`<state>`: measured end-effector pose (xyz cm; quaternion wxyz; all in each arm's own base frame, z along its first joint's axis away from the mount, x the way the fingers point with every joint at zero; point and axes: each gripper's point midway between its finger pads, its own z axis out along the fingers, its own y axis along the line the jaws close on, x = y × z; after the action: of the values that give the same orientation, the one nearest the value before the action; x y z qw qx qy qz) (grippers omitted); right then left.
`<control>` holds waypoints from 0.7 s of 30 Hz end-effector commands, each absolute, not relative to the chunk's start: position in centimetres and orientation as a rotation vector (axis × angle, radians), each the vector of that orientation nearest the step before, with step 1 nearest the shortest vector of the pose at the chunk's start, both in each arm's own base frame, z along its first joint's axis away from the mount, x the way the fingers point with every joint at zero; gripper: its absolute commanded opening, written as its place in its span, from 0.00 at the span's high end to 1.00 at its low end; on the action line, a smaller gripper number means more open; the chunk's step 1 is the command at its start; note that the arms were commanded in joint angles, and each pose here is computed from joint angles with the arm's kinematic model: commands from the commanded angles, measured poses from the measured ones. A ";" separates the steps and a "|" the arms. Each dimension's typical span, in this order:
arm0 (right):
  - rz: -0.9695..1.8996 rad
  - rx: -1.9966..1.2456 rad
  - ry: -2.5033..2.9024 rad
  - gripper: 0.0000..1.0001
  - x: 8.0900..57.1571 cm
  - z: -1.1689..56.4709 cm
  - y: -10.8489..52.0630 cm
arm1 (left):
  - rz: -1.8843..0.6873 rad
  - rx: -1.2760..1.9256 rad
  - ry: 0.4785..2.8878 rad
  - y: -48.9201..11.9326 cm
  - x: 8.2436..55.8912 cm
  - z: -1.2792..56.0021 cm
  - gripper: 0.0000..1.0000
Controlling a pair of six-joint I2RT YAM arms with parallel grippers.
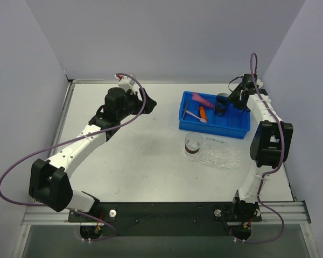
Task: Prepare toiletry sets of a toothbrush and toothpaste on the tray
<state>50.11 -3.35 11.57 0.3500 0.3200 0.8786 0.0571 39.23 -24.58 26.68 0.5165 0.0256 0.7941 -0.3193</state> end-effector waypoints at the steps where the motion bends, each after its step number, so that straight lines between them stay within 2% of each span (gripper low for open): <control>1: 0.167 0.831 2.269 0.66 51.0 11.8 -2.8 | -0.794 0.062 1.839 -24.6 39.9 29.6 0.23; 9: 0.176 0.827 2.305 0.67 50.7 10.6 -2.2 | -0.794 0.059 1.842 -24.2 39.9 29.3 0.23; 13: 0.187 0.821 2.317 0.74 50.8 10.2 -1.8 | -0.787 0.052 1.843 -23.8 39.7 29.2 0.23; 19: 0.200 0.800 2.308 0.89 51.2 10.9 -1.5 | -0.782 0.042 1.843 -23.4 39.7 29.1 0.23; 21: 0.206 0.788 2.298 0.97 51.4 11.5 -1.4 | -0.785 0.042 1.841 -23.4 39.7 29.2 0.23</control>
<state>50.35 -2.00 9.02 0.3229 0.3116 0.8913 0.0652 39.80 -23.62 26.69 0.5189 0.0171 0.7943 -0.3156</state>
